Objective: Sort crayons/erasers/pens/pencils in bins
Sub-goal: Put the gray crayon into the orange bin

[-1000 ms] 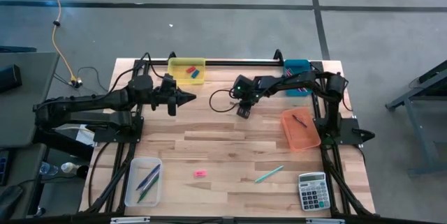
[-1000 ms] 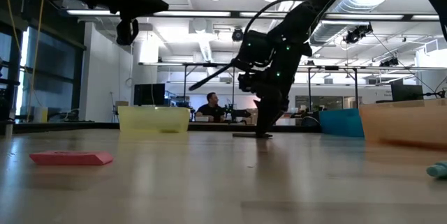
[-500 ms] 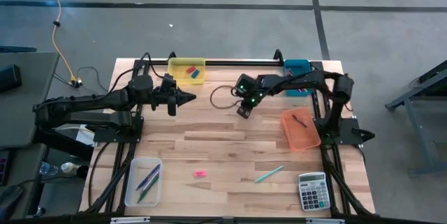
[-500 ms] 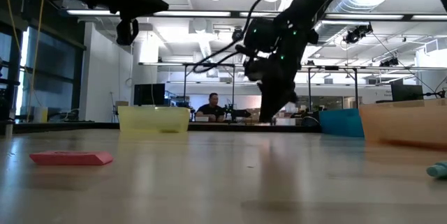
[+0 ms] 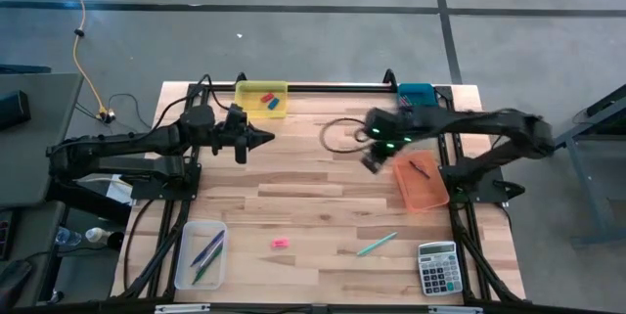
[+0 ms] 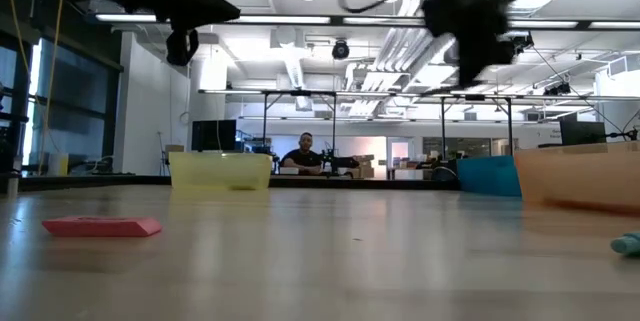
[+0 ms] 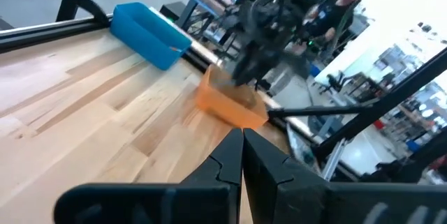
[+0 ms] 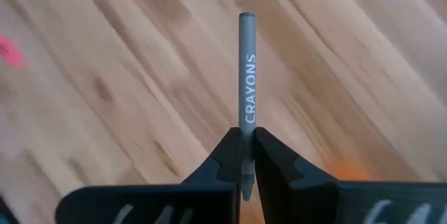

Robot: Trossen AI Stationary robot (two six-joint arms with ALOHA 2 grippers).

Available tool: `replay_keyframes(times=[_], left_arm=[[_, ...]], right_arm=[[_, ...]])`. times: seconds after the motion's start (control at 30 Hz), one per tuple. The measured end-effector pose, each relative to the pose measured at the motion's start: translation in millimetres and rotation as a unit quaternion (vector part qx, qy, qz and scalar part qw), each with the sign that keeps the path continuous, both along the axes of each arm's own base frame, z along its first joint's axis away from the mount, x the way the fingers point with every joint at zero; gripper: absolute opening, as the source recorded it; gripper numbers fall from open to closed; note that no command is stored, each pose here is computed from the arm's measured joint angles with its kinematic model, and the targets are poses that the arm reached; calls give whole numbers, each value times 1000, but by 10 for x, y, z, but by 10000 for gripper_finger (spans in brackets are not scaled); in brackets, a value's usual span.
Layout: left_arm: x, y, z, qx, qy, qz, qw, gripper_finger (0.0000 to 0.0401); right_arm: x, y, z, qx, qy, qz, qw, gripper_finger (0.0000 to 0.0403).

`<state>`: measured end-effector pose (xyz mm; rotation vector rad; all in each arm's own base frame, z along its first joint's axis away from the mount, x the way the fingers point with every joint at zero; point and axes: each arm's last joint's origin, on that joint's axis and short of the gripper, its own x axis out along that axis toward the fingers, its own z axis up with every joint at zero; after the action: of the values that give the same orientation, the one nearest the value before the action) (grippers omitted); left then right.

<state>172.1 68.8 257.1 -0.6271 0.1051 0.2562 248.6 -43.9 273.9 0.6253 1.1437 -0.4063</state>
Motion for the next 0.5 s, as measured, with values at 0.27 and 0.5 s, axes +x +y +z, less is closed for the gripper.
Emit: replay_keyframes(times=[0.27,0.5], left_arm=[[17,10,-44,10,19,0,1000,0],[47,23,-82,17,32,-2,999,0]], right_arm=[[-871,288,-315,48,11,-110,993,9],[-1203,389,-647,55,-3,-189,980,9]])
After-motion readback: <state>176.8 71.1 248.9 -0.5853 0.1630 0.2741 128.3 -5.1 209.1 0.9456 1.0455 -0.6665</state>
